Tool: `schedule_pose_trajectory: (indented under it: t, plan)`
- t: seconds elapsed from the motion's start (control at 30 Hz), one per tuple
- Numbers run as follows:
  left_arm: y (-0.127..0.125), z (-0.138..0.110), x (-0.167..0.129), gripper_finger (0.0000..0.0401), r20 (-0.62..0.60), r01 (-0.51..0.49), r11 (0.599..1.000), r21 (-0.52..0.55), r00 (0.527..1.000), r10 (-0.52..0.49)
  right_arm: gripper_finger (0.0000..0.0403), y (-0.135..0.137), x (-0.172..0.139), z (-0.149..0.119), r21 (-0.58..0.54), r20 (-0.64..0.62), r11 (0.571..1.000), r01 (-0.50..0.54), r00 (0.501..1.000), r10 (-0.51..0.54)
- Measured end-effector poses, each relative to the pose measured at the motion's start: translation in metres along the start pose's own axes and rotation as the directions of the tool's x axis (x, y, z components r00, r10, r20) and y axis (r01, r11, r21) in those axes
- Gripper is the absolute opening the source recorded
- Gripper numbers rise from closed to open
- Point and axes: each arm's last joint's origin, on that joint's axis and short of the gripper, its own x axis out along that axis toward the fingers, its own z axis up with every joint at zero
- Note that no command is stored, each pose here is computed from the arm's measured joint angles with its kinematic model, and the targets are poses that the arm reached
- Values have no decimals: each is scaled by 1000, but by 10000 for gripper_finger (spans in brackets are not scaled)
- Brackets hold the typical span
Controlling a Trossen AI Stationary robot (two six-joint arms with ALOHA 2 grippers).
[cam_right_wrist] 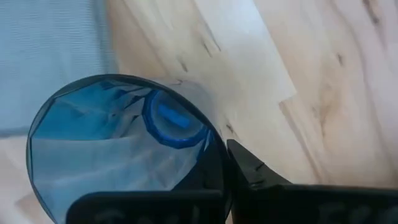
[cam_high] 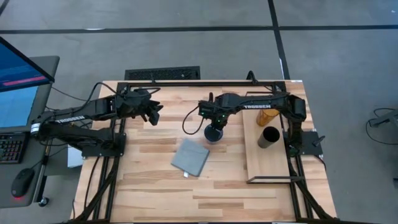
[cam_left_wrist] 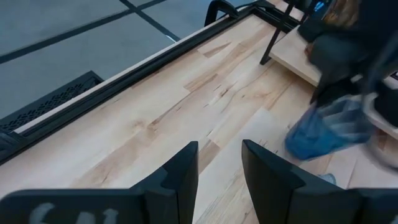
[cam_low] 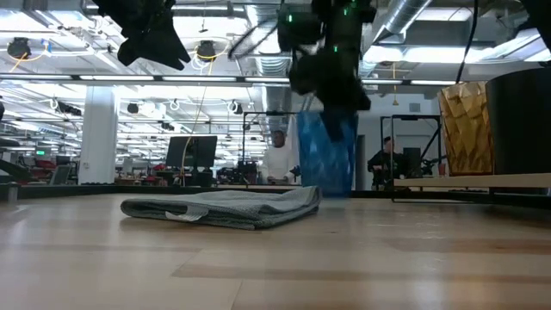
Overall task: Stack small to large cups/mugs on shelf
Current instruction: Put the blue cup on the shelf
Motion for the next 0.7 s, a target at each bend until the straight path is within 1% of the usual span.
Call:
schedule_pose_trajectory:
  t: [0.13,0.2,0.23,0.3,0.37,0.5,0.57,0.67,0.7]
  plan:
    - [0,0,0,114,0,0,1000,0,1000,0,10,7,-32,-4,-35,-5,999,0,1000,0]
    - [0,0,0,114,0,-1,1000,0,1000,1,10,12,-54,-7,-59,26,998,-12,1000,13]
    - [0,0,0,114,-1,-1,1000,0,1000,1,10,13,-65,-10,-56,42,998,-18,999,20]
    - [0,0,0,114,0,0,1000,-1,1000,0,10,14,-85,-22,-44,32,999,-20,999,22]
    - [0,0,0,114,-2,-1,1000,0,1000,1,11,15,-106,-32,-14,80,999,-42,996,43]
    - [0,0,1,114,-2,-3,1000,0,1000,3,10,10,-144,-67,84,102,994,-64,993,55]
    - [0,0,1,114,-2,-3,1000,0,1000,3,10,9,-158,-86,139,87,989,-56,995,44]
    - [0,0,2,114,-6,-5,1000,1,1000,5,10,13,-173,-108,189,143,976,-109,986,83]
    - [0,0,2,114,-5,-4,1000,1,1000,4,10,14,-177,-117,209,141,971,-116,986,87]
